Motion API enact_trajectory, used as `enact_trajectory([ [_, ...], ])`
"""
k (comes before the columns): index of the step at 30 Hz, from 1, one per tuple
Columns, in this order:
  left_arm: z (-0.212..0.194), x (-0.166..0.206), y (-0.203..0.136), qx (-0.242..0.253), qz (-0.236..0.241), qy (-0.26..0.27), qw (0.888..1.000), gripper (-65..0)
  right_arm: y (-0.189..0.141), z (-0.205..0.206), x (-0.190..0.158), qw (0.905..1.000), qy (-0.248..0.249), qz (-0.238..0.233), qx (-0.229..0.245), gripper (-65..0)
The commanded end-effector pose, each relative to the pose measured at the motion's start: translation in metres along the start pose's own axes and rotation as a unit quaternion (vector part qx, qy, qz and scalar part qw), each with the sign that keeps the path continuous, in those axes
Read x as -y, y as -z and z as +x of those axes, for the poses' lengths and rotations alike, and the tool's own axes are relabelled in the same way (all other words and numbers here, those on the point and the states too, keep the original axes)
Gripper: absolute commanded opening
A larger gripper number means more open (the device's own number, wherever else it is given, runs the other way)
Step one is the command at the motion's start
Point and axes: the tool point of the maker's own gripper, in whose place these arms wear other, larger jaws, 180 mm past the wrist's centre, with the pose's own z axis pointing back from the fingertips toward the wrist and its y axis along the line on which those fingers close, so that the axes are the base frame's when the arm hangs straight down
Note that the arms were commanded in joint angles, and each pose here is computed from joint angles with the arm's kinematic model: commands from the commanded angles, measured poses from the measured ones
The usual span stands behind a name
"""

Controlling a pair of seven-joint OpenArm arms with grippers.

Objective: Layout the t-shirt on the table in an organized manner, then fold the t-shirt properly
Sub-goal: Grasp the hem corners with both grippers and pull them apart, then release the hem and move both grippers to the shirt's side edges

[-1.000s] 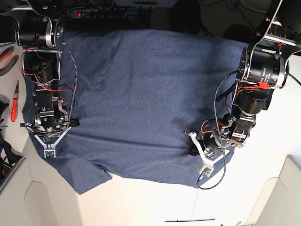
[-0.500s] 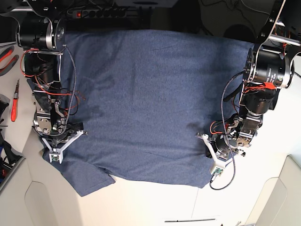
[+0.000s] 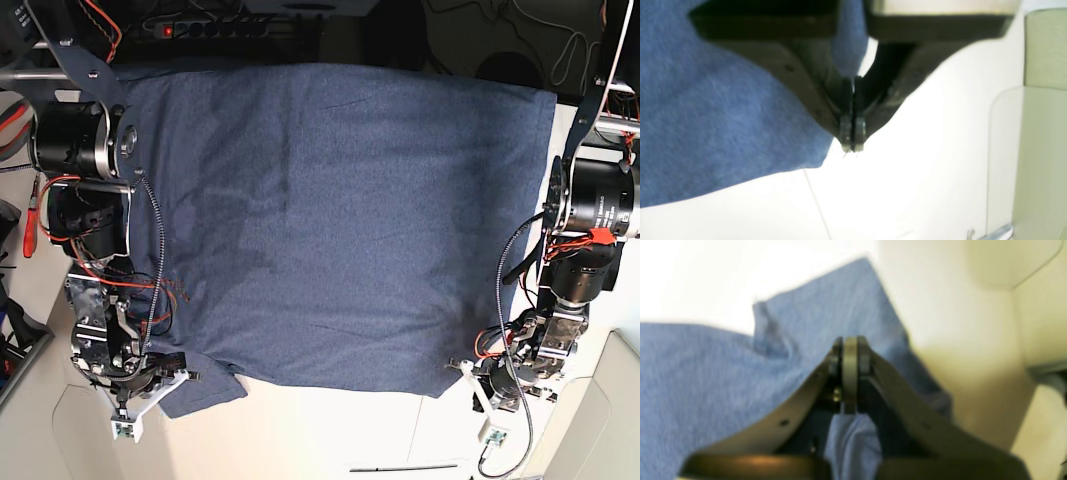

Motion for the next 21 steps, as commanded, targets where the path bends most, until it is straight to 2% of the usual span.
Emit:
enact_trajectory([
  [1, 0.034, -0.017, 0.0, 0.036, 0.014, -0.002, 0.999, -65.0, -0.005, 0.032, 0.004, 0.9996, 0.0, -0.003, 0.027, -65.0],
  [4, 0.025, -0.012, -0.001, 0.02, -0.007, -0.023, 1.0, -65.0, -0.007, 0.026, 0.005, 0.9999, -0.002, -0.001, -0.012, -65.0],
  [7, 0.008, -0.004, -0.005, -0.008, -0.05, -0.049, 0.998, -65.0, -0.011, 0.0, 0.003, 0.9967, -0.023, 0.015, -0.076, -65.0],
  [9, -0.005, 0.005, -0.012, -0.028, -0.098, -0.07, 0.992, -65.0, -0.019, -0.025, 0.002, 0.9892, -0.05, 0.033, -0.134, -65.0],
  [11, -0.017, 0.016, -0.021, -0.046, -0.149, -0.086, 0.984, -65.0, -0.029, -0.051, 0.011, 0.9802, -0.064, 0.029, -0.185, -65.0],
  [12, -0.024, 0.019, -0.027, -0.058, -0.169, -0.096, 0.979, -58.7, -0.035, -0.061, 0.016, 0.9768, -0.068, 0.023, -0.202, -65.0],
  [14, -0.034, 0.016, -0.035, -0.08, -0.183, -0.124, 0.972, -49.4, -0.045, -0.077, 0.028, 0.9742, -0.075, 0.009, -0.213, -65.0],
  [18, -0.05, 0.006, -0.052, -0.1, -0.191, -0.174, 0.961, -48.4, -0.071, -0.101, 0.051, 0.9715, -0.094, -0.022, -0.217, -65.0],
  [21, -0.07, 0.011, -0.066, -0.12, -0.202, -0.166, 0.958, -48.4, -0.089, -0.121, 0.063, 0.9675, -0.107, -0.038, -0.226, -65.0],
])
